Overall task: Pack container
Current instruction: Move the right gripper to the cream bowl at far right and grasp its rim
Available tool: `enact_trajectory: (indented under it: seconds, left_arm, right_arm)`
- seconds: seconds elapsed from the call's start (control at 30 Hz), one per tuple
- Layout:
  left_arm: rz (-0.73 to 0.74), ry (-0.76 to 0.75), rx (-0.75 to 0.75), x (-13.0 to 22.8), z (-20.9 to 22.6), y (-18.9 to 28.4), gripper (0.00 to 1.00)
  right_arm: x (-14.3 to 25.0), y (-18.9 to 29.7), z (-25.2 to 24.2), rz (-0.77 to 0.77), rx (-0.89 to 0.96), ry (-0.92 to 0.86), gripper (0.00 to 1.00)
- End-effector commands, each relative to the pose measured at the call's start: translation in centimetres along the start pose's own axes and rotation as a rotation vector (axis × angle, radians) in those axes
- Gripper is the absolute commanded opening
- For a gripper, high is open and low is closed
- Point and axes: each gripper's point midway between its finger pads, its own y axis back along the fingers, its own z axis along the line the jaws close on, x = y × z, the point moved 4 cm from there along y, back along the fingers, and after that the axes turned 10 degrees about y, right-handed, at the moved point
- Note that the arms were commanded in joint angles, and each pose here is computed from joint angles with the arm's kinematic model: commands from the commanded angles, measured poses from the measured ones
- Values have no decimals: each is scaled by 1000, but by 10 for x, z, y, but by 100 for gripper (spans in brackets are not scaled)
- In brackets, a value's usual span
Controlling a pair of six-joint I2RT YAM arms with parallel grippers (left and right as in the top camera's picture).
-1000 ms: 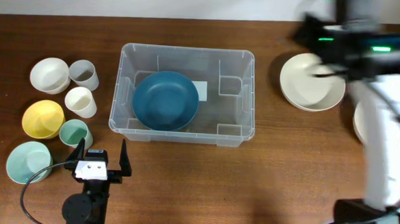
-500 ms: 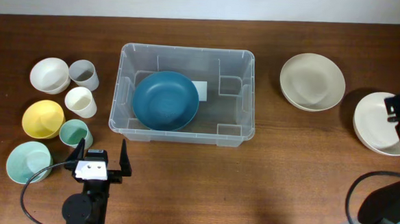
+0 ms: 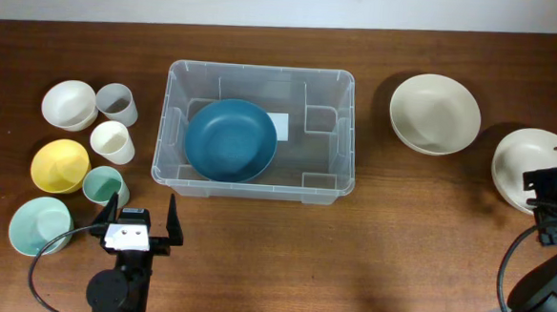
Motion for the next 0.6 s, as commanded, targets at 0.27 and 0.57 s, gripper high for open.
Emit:
enact_trajectory:
  seconds: [0.27,0.57]
  left_arm:
    - [3,-17,4,1,-1,0,100]
    - [3,-17,4,1,-1,0,100]
  right_arm:
    - [-12,-28,2,-67,-58,40,99]
    - [-11,-55,2,-33,-38,44,97]
